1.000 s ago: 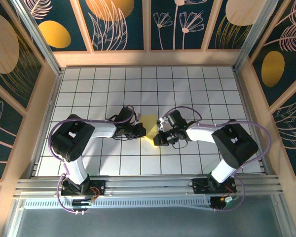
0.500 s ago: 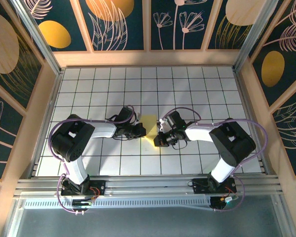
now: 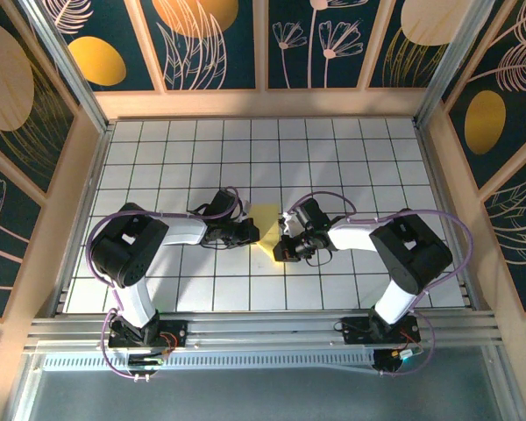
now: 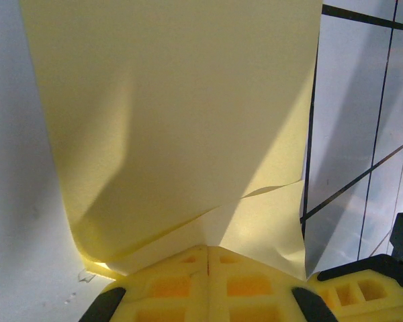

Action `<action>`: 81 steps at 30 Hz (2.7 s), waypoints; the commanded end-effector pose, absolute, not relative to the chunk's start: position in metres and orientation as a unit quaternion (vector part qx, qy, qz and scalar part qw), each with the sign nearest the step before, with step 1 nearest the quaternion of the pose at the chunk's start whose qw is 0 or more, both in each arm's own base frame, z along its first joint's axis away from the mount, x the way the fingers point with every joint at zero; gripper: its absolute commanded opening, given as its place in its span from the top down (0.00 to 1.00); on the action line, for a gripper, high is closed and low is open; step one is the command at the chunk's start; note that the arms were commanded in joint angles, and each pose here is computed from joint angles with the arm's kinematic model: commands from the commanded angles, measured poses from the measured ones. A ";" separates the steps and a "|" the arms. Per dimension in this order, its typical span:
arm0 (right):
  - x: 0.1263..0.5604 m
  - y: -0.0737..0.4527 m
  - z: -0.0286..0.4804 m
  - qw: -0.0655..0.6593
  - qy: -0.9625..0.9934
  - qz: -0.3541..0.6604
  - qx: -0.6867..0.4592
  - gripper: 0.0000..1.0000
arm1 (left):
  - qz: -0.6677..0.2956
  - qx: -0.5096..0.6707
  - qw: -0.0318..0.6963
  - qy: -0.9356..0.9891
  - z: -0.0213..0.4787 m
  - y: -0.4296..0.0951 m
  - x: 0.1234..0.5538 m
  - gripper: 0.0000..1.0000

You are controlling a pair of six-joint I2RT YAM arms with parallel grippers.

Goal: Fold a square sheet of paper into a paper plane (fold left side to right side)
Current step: Third fold the triangle at the center of the table.

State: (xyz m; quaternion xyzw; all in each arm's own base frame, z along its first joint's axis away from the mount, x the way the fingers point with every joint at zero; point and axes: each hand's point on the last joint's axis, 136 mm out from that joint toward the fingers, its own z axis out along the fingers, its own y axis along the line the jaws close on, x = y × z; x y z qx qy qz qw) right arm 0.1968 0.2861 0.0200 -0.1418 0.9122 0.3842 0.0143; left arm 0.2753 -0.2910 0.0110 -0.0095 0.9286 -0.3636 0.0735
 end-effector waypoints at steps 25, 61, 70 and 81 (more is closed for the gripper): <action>0.166 0.258 -0.004 -0.037 0.937 0.320 -0.136 1.00 | -0.264 -0.034 0.038 0.963 -0.036 -0.258 0.259 1.00; 0.211 0.285 0.016 0.017 0.933 0.335 -0.132 1.00 | -0.272 -0.033 0.042 0.961 -0.032 -0.260 0.261 1.00; 0.201 0.273 0.000 -0.010 0.943 0.311 -0.118 1.00 | -0.289 -0.029 0.055 0.955 -0.021 -0.266 0.266 0.98; 0.194 0.251 -0.017 -0.032 0.959 0.269 -0.080 1.00 | -0.372 0.007 0.143 0.917 0.055 -0.286 0.281 0.93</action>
